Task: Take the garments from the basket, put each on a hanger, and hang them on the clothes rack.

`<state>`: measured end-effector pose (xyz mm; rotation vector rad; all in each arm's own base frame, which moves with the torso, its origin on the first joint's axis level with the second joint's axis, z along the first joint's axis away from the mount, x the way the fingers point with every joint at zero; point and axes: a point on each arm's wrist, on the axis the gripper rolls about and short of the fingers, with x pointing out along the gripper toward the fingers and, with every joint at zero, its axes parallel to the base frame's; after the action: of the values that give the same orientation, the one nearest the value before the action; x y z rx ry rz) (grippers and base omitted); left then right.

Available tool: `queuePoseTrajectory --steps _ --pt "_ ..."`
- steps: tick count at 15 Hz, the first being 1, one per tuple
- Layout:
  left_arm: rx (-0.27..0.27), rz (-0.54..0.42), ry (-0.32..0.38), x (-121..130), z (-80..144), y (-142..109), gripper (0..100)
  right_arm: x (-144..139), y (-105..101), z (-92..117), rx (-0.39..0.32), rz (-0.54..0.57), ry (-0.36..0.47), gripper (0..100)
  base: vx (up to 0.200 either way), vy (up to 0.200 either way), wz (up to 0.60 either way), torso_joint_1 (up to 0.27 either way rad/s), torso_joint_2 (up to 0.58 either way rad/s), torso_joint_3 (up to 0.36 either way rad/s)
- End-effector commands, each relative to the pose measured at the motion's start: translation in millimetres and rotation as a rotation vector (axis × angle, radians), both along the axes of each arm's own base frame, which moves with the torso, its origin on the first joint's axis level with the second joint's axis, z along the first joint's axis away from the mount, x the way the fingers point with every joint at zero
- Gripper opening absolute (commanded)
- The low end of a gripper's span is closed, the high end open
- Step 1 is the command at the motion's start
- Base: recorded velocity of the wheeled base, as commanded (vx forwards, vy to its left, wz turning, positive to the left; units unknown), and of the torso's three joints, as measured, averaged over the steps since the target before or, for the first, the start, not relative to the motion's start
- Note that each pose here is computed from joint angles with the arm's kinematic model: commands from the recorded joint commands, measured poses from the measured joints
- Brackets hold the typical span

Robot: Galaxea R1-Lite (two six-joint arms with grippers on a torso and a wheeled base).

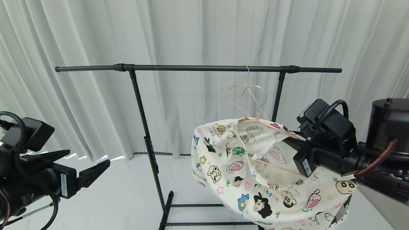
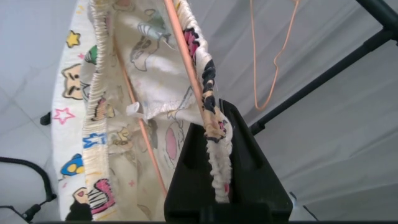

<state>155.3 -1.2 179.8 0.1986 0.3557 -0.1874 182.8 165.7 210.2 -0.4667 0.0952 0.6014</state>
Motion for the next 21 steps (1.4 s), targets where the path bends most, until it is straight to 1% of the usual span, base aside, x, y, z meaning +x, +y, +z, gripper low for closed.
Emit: queuePoseTrajectory --steps 1,7,10,13,14,15,17,19,21 --pt "0.000 0.000 -0.011 0 2 0 100 0 0 -1 -0.002 0.000 0.001 0 0.000 0.000 0.00 0.000 0.00 0.000" --pt "0.004 -0.004 -0.014 0 3 0 100 2 2 -4 0.002 -0.004 0.021 0 0.000 0.000 0.00 0.000 0.00 0.000" --pt "0.004 -0.004 -0.033 5 10 0 100 4 4 -7 0.002 -0.006 0.037 0 0.000 0.000 0.00 0.000 0.00 0.000" --pt "0.004 -0.004 -0.037 8 12 0 100 6 6 -10 0.018 -0.013 0.058 0 0.000 0.000 0.00 0.000 0.00 0.000" --pt "0.004 -0.004 -0.040 7 13 0 100 8 7 -13 0.026 -0.020 0.077 0 0.000 0.000 0.00 0.000 0.00 0.000" --pt "0.006 -0.006 -0.042 7 13 0 100 10 10 -15 0.051 -0.030 0.104 0 0.000 0.000 0.00 0.000 0.00 0.000" --pt "0.007 -0.007 -0.042 8 13 0 100 15 13 -22 0.076 -0.099 0.140 0 0.000 0.000 0.00 0.000 0.00 0.000" --pt "0.007 -0.009 -0.038 6 11 -1 100 20 17 -20 0.115 -0.124 0.152 0 0.000 0.000 0.00 0.000 0.00 0.000" --pt "0.007 -0.021 -0.041 4 11 -3 100 25 17 -23 0.123 -0.140 0.168 0 0.000 0.000 0.00 0.000 0.00 0.000"
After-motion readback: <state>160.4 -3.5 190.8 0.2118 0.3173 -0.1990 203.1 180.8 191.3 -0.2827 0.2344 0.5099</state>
